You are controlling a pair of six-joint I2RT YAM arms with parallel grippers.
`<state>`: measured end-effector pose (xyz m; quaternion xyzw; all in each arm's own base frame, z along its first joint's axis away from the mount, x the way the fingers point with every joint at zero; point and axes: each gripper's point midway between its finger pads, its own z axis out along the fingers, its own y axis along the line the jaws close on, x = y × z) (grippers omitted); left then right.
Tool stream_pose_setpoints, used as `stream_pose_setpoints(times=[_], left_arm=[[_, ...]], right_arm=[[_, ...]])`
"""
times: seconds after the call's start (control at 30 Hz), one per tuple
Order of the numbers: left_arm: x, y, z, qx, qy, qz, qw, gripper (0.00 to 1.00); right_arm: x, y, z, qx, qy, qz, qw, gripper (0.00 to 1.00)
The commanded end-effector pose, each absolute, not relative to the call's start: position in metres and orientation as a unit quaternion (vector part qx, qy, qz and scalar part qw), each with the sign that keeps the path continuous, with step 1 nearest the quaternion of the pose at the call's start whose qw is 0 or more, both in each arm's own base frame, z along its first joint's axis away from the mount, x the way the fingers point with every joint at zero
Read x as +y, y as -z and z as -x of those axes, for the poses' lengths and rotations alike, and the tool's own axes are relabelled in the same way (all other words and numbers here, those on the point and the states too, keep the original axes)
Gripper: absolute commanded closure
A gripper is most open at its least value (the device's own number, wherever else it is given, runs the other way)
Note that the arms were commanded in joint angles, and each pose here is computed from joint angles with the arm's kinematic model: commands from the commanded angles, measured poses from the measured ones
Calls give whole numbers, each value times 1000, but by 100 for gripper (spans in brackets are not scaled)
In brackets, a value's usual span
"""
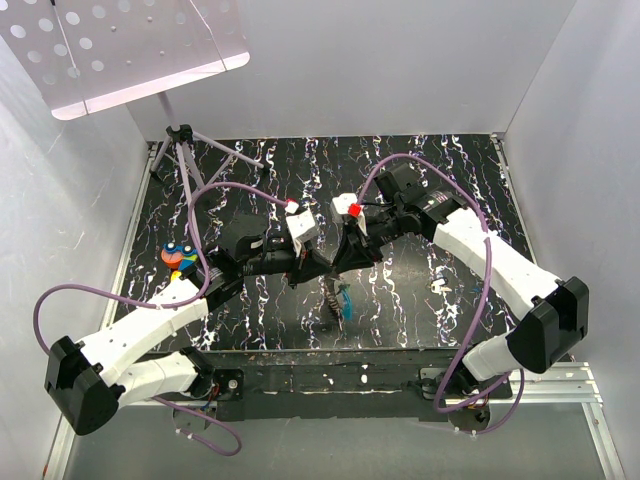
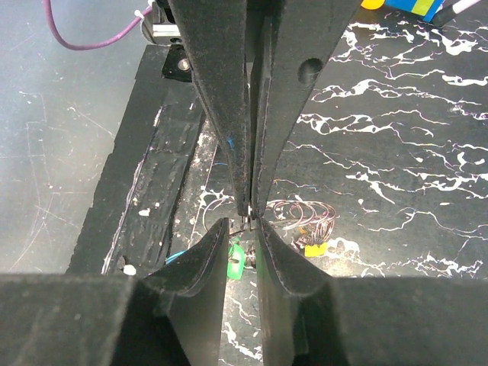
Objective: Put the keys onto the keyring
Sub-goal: Adjust the keyring.
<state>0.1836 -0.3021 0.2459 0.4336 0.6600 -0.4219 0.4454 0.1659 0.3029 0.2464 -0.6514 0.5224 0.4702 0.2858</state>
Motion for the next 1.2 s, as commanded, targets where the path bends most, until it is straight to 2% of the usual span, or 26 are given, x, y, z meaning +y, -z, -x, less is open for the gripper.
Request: stream_pose_setpoints(times=[0.0, 0.33, 0.6, 0.67, 0.8, 0.97, 1.17], left_arm=[[-302, -271, -183, 630, 435, -430, 479, 100], [-304, -271, -185, 631, 437, -425, 480, 100], [-305, -266, -189, 636, 439, -416, 479, 100], [-305, -267, -189, 636, 441, -414, 479, 100], [-305, -265, -189, 637, 443, -412, 478, 100], [-307, -267, -194, 631, 450, -401, 488, 100], [-310, -253, -197, 640, 473, -387, 466, 100]], right_arm=[[307, -245, -161, 514, -480, 654, 278, 72], [310, -244, -160, 517, -485, 650, 273, 82], [312, -237, -166, 532, -479, 643, 274, 77], [312, -237, -167, 534, -479, 641, 273, 80], [313, -239, -165, 531, -486, 639, 271, 98], [315, -241, -164, 536, -498, 629, 262, 99], [312, -240, -170, 553, -497, 614, 266, 99]])
